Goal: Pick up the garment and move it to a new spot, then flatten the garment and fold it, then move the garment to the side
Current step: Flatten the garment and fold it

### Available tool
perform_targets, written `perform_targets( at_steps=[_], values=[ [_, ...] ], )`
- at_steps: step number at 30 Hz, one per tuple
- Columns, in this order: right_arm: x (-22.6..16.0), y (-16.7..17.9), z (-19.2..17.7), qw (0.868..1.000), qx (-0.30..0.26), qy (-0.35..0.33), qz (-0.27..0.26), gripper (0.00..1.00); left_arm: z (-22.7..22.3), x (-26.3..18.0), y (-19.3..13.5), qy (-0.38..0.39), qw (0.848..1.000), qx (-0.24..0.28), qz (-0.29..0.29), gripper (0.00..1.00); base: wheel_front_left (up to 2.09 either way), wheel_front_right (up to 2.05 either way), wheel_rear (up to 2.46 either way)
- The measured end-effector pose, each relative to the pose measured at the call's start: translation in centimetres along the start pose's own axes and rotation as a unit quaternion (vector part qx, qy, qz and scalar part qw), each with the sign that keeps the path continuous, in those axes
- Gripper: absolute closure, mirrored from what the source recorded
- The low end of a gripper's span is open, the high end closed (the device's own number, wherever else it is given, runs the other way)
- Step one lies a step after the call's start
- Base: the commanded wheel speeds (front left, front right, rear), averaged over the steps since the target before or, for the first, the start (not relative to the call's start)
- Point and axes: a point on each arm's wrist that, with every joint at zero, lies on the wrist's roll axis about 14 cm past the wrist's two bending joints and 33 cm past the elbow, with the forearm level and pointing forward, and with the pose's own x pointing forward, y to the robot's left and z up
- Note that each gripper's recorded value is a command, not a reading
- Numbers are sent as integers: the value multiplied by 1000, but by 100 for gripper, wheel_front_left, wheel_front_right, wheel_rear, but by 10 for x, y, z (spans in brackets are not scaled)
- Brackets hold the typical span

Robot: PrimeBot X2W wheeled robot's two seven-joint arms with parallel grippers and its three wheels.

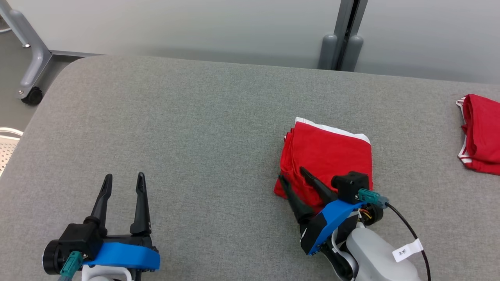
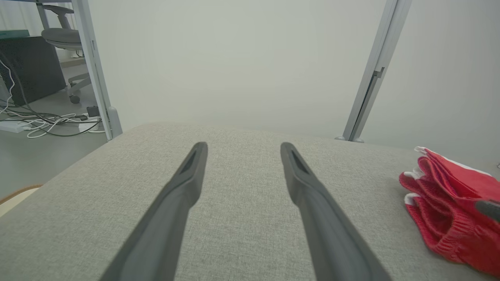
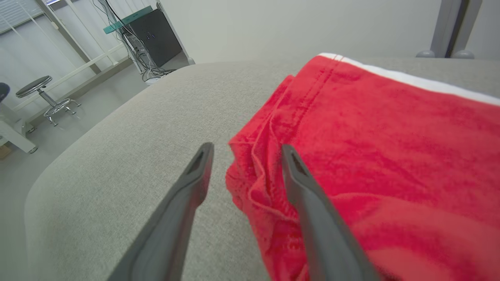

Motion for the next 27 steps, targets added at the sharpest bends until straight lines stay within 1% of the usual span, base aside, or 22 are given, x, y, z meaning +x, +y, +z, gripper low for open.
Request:
perform_targets(
  at_steps=[2,5,7,13,19,23,27],
  values=[
    [0,6,2,1000,0,-4,9,0,0,1,-1,0,1000,-1,-2,0,0,0,0],
    [0,13,24,999,-2,-38,20,0,1,2,-5,-3,1000,-3,-6,0,0,0,0],
    [-5,10,37,998,-7,-61,16,0,2,3,-7,-5,1000,-4,-10,0,0,0,0],
    [-33,-31,66,992,-27,-113,-39,0,5,6,-16,-10,1000,-4,-23,0,0,0,0],
    [-69,-69,90,981,-46,-158,-104,0,7,7,-24,-12,999,-2,-38,0,0,0,0],
    [-96,-88,96,972,-56,-175,-146,0,9,8,-28,-16,999,1,-47,0,0,0,0],
    [-120,-99,95,964,-57,-185,-181,0,11,7,-35,-19,998,4,-58,0,0,0,0]
  ],
)
